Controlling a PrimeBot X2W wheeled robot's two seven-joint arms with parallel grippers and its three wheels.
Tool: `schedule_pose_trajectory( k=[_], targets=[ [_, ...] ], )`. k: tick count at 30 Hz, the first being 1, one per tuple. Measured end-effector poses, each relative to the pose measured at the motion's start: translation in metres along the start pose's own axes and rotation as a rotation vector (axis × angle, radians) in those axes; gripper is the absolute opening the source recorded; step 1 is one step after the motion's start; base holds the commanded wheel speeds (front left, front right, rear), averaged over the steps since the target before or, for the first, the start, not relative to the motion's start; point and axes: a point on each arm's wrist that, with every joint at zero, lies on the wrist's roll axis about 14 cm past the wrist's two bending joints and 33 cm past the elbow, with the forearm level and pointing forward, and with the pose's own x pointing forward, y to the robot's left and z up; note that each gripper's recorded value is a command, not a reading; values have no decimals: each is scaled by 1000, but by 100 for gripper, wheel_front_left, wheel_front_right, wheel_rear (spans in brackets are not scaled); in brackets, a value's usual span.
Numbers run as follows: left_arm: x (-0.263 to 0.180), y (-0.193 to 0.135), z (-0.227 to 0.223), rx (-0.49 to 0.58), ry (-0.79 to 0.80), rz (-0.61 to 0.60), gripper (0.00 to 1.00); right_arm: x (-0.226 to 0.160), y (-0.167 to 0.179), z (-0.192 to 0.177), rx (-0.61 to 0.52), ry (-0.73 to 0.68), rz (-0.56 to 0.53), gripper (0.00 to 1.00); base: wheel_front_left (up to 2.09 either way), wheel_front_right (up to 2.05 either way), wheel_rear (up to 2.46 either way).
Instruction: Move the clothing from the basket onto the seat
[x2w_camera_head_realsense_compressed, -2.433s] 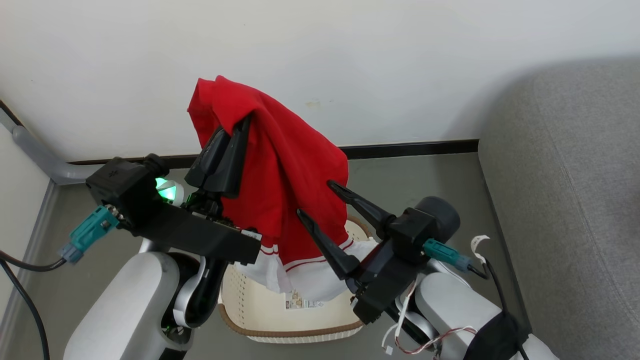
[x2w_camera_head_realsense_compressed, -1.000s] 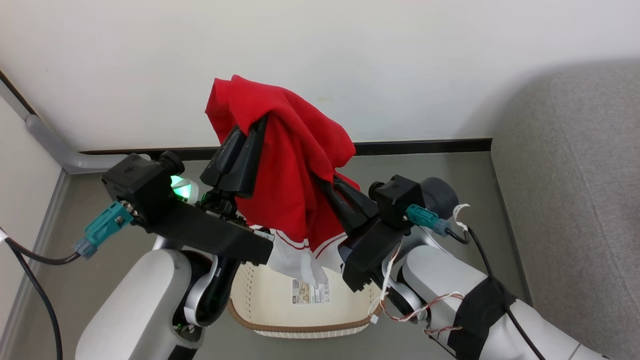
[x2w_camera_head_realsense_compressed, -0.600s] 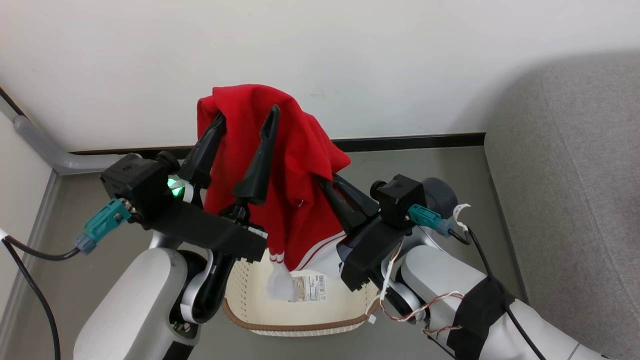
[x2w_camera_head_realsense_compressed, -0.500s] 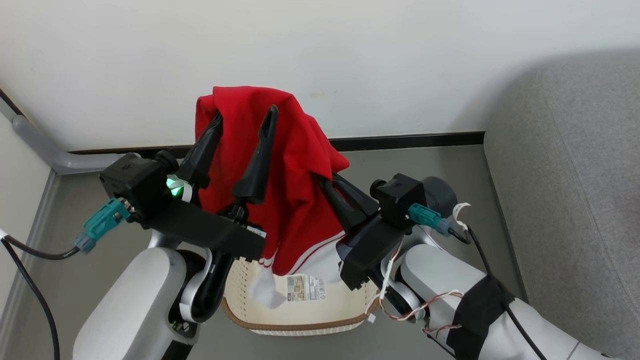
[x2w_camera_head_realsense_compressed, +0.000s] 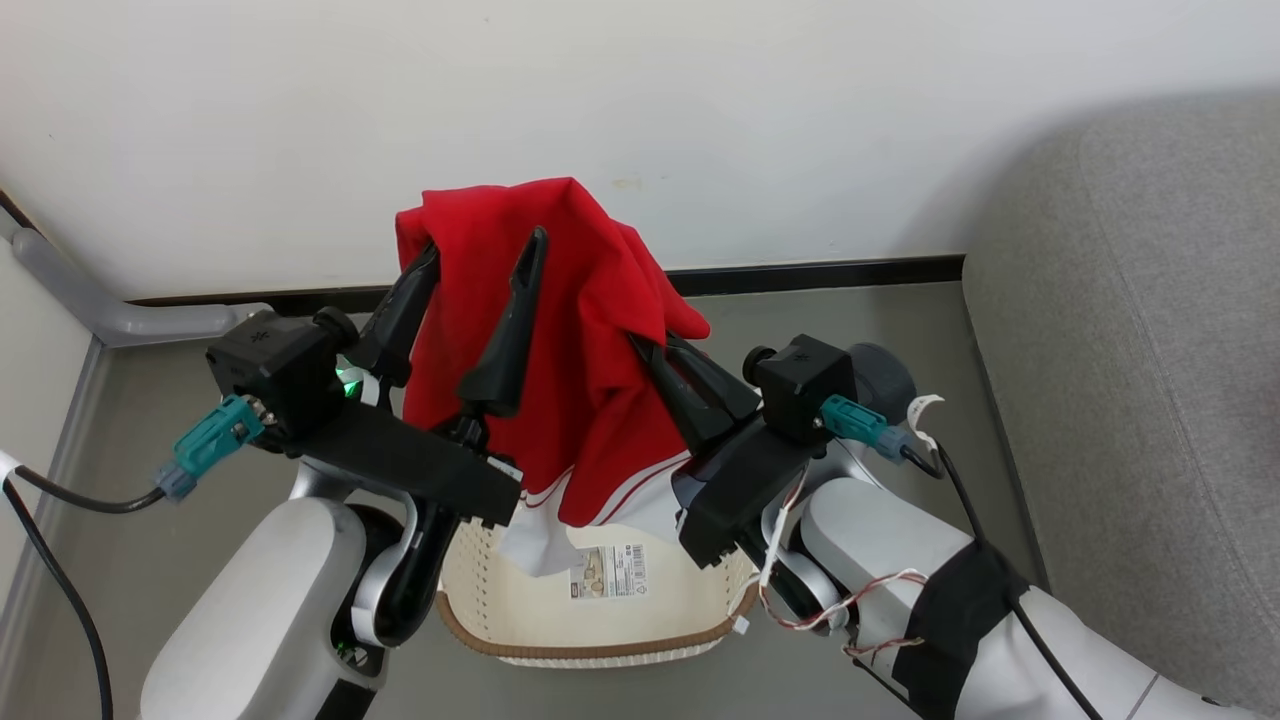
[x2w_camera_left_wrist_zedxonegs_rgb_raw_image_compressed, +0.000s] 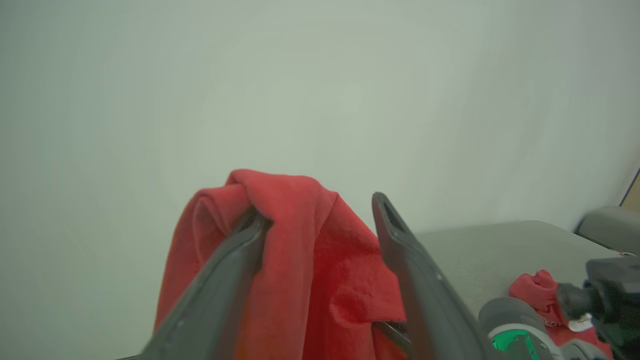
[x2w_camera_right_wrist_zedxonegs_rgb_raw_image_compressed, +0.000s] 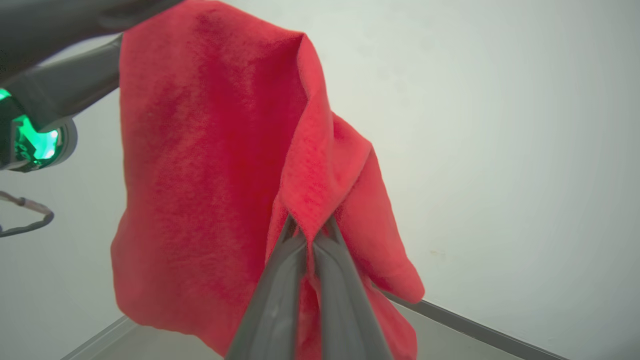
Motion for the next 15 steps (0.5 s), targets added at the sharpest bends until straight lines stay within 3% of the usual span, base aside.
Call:
schedule_pose_trajectory(
  k=[15],
  targets=[
    [2, 11, -14, 20, 47, 14, 100, -2, -20, 16, 12, -43, -68, 0, 0, 0, 0]
  ],
)
